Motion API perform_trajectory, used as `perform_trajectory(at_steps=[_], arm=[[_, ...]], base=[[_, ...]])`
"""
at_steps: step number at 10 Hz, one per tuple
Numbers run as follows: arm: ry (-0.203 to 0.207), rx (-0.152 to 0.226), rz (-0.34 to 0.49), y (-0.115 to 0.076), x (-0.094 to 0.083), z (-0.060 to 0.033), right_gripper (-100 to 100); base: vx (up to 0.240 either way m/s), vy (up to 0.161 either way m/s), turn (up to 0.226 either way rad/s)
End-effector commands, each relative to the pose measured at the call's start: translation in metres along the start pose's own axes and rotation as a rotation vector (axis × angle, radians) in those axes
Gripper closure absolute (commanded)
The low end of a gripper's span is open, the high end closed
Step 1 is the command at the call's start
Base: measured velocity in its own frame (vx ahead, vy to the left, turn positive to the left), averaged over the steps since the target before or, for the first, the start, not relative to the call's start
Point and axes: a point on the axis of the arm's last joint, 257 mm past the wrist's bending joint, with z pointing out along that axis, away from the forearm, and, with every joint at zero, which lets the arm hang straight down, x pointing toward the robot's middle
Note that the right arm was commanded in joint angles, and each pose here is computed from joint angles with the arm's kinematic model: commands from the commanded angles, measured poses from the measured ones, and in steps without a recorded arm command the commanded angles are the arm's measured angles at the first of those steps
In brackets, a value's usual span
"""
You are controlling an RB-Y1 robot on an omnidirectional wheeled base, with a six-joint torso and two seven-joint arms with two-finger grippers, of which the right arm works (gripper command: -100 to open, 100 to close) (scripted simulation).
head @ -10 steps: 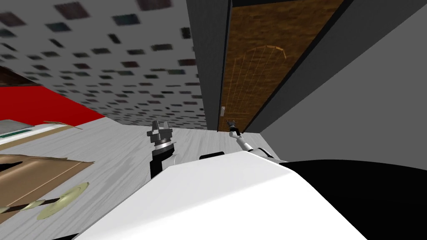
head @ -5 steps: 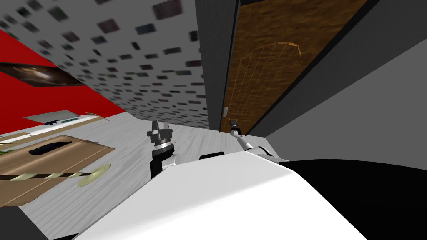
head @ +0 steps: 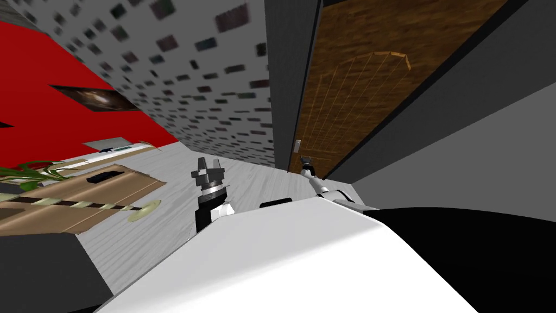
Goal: Pull the door open
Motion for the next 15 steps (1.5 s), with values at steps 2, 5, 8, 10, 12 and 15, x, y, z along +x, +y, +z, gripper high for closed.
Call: perform_trajectory(at_steps=[2, 5, 8, 10, 12, 15], arm=[[-0.002, -0.048, 0.003, 0.019, 0.000, 0.0035, -100], [-0.007, -0.095, 0.007, 0.036, -0.002, 0.0066, -100], [-0.014, -0.142, 0.011, 0.053, -0.005, 0.0085, -100], [-0.020, -0.173, 0.015, 0.064, -0.007, 0.0092, -100], [-0.028, -0.210, 0.021, 0.076, -0.010, 0.0095, -100], [-0.031, -0.225, 0.024, 0.082, -0.012, 0.0094, -100]], base=[[-0.032, -0.027, 0.235], [-0.019, -0.027, 0.165], [0.006, -0.032, 0.174], [0.037, -0.050, 0.155], [0.121, -0.076, 0.190], [0.103, -0.085, 0.060]])
